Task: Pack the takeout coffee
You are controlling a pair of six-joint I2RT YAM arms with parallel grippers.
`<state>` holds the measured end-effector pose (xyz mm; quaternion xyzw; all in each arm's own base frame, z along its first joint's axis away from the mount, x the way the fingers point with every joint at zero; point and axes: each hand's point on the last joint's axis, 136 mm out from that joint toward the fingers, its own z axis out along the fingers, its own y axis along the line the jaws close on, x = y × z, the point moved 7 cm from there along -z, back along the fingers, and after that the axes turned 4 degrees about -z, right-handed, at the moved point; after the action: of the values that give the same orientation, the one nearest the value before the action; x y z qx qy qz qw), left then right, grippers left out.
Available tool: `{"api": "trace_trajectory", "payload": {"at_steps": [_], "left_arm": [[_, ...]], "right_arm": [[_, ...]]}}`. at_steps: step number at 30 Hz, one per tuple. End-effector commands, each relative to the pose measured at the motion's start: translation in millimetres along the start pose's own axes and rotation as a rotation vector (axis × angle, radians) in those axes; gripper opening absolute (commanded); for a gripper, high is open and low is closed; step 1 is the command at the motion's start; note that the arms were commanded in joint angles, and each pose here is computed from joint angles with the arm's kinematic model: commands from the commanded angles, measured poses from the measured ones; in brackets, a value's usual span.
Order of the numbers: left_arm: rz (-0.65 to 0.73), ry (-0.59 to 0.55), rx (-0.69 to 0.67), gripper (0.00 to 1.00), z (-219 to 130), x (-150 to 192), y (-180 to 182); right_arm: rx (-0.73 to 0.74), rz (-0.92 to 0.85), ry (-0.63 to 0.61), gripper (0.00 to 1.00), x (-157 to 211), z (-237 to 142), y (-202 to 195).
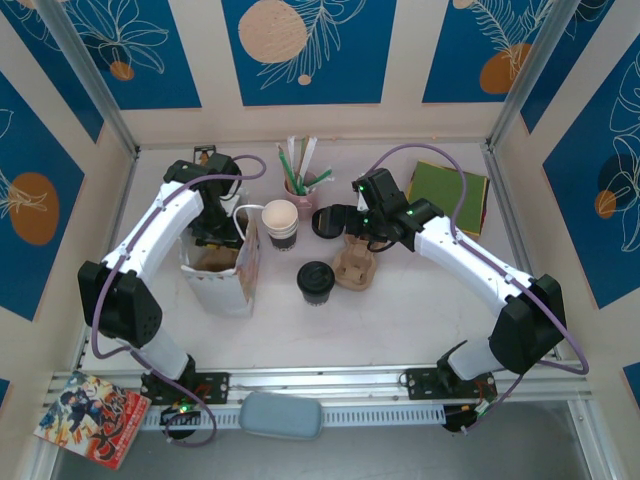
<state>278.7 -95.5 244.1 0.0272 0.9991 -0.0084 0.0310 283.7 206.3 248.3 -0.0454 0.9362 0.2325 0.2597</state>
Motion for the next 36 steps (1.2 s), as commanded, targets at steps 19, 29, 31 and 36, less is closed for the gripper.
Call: {"api": "trace_trajectory", "payload": {"at_steps": [19,29,31,36], "left_arm": [[-0.005,0.024,-0.012,0.64,-0.2,0.9,4.4],[-0.007,0.018,-0.008,0.64,-1.0,-0.1,4.3],[-0.007,0.02,-0.004,0.64,-0.8,0.0,3.9],[-0.007,0.018,-0.006,0.64,-1.3,0.1,4.1]], "right_arm": [[0.0,-0.002,-0.015,0.99,-2.4,-5.4,2.5],[-0.001,-0.006,-0.016,0.99,-3.4,-5.8,3.0],[-0.006,-0.007,-0.015,0.99,-3.5,-5.9,3.5],[-0.009,-0.008,-0.017,0.99,-4.5,-5.5,4.4]]}}
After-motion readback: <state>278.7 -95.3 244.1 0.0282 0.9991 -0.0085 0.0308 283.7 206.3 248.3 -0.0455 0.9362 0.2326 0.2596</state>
